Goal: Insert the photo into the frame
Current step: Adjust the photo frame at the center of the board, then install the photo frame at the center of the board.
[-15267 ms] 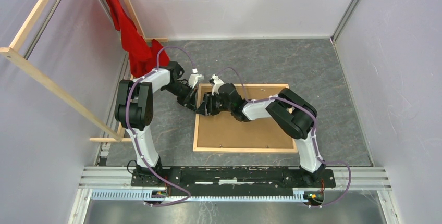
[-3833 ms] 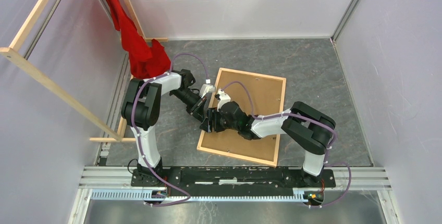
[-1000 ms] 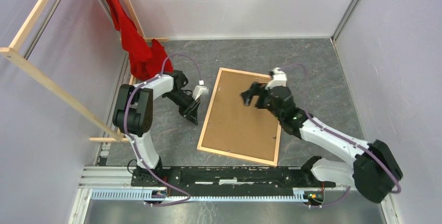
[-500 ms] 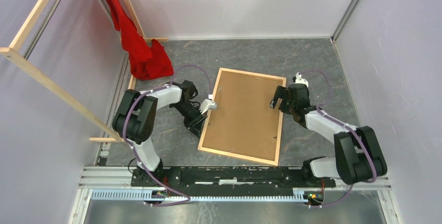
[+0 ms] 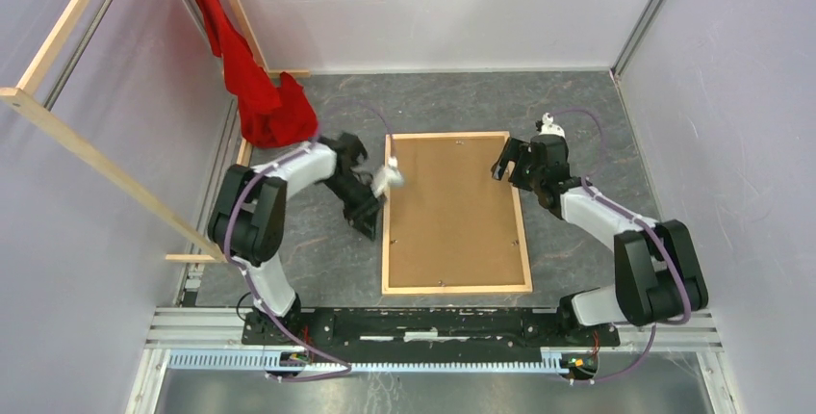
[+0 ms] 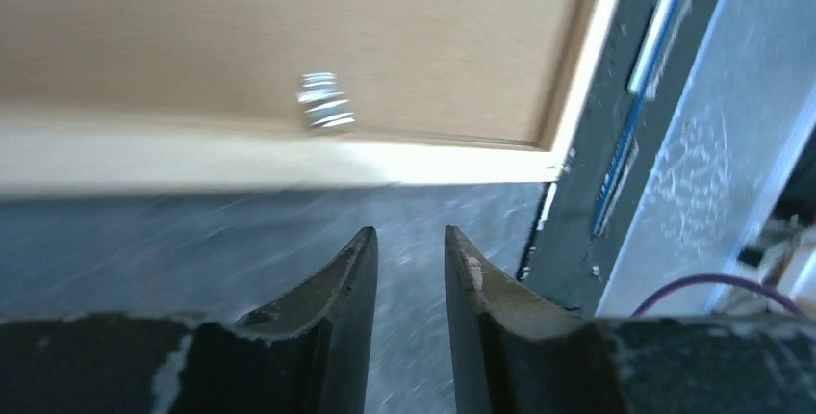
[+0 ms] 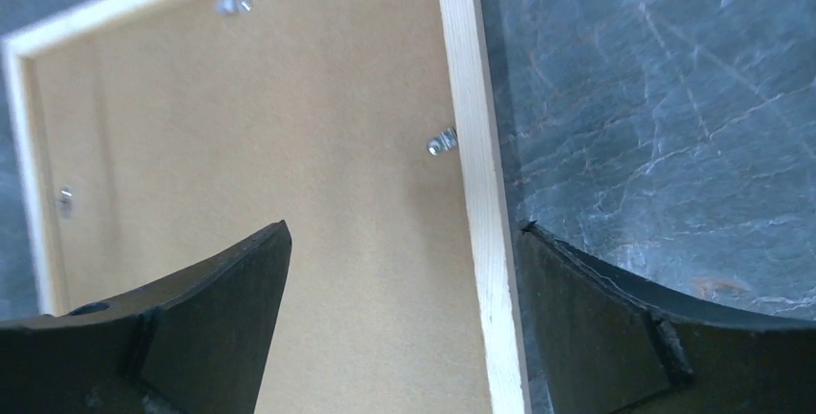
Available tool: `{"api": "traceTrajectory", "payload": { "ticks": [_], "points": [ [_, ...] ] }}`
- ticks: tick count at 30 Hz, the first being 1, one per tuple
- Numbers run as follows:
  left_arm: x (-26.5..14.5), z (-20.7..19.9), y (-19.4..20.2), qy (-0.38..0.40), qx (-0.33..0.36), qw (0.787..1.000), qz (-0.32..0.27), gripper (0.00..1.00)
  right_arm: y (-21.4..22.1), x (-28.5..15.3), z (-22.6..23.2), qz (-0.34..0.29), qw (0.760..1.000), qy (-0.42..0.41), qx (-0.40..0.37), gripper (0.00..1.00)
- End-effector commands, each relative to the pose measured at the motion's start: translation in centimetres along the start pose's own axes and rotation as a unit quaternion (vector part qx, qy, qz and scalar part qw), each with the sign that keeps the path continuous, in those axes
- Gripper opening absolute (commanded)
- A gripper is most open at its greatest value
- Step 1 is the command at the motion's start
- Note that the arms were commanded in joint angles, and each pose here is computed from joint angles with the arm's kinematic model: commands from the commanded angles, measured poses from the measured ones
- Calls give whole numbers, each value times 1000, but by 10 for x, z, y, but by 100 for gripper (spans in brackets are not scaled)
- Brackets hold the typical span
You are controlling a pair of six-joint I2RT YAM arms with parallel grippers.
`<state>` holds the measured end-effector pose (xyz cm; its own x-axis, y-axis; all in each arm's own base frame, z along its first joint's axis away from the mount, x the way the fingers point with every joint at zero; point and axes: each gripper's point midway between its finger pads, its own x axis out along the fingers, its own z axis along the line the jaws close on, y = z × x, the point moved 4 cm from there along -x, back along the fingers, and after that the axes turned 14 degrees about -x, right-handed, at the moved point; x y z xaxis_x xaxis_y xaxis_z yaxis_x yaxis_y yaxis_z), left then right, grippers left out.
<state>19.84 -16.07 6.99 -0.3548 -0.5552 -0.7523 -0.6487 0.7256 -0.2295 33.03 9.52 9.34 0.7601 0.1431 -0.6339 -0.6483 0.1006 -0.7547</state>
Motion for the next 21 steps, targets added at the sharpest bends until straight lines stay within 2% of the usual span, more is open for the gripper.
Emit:
{"api": "traceTrajectory", "payload": {
  "ticks": [1,3,6,8,10,15,21],
  "points": [
    [-81,56,-62,-55,-44,985,-156,41,-52,-15,13,-91,996,-13,10,90],
    [-97,79,-86,-46,-88,975,-200,42,-59,-12,32,-99,994,-50,9,88],
    [-95,91,-106,-8,-125,966,-226,52,-64,-3,73,-95,989,-114,-15,87],
    [-90,102,-116,-1,-147,960,-238,54,-66,3,101,-95,983,-156,-29,86],
    [-85,118,-123,-8,-169,955,-244,53,-63,11,124,-87,978,-183,-43,85],
    [-77,126,-136,28,-187,950,-250,51,-57,27,185,-77,960,-258,-75,81],
    [-68,136,-143,35,-198,948,-247,44,-38,50,229,-48,943,-314,-95,78]
  ]
}}
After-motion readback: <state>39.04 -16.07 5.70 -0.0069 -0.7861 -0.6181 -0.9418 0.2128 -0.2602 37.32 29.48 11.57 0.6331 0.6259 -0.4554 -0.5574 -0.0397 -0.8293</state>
